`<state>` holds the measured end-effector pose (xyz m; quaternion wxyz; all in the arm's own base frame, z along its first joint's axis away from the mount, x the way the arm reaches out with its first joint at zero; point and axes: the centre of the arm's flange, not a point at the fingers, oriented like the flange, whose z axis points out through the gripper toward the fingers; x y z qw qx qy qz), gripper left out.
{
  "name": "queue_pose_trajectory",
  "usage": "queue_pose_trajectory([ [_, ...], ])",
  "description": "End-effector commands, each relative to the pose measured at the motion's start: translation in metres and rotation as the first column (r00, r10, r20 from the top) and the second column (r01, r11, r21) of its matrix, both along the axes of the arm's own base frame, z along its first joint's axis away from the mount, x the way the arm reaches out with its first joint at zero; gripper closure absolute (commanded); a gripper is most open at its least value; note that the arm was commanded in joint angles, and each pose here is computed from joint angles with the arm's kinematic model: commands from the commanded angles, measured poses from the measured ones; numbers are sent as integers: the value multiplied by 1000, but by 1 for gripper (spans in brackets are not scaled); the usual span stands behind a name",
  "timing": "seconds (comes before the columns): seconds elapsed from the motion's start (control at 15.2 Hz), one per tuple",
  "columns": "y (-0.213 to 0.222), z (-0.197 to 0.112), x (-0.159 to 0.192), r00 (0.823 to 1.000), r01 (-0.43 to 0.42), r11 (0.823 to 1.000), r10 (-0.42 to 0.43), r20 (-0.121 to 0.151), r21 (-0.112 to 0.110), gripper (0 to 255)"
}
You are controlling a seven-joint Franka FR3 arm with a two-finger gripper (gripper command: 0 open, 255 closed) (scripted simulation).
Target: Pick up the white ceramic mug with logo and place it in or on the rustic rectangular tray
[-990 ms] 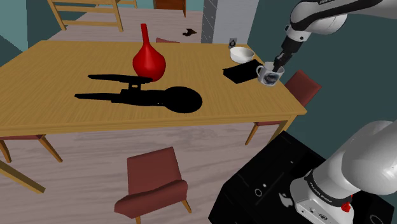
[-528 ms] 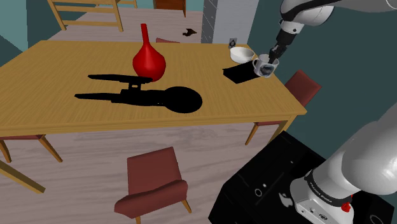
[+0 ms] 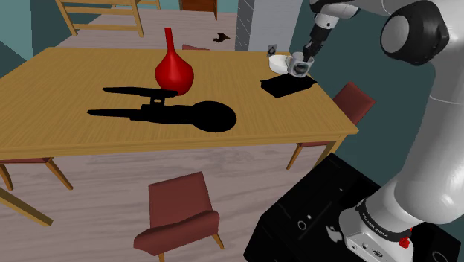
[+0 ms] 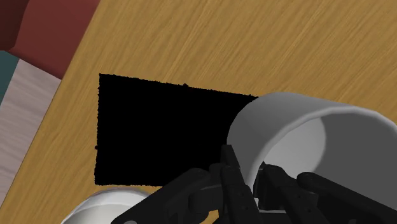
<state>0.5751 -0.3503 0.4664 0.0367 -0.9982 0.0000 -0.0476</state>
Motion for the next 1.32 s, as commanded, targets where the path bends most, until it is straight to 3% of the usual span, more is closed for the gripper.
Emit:
queue_pose_trajectory([
  [0.0, -13, -1, 23, 1000, -3, 1000, 3, 0, 2, 255],
  [0.26, -39, 2, 70, 1000, -3, 1000, 3, 0, 2, 255],
  [1.25, -39, -78, 70, 1000, -3, 1000, 3, 0, 2, 255],
])
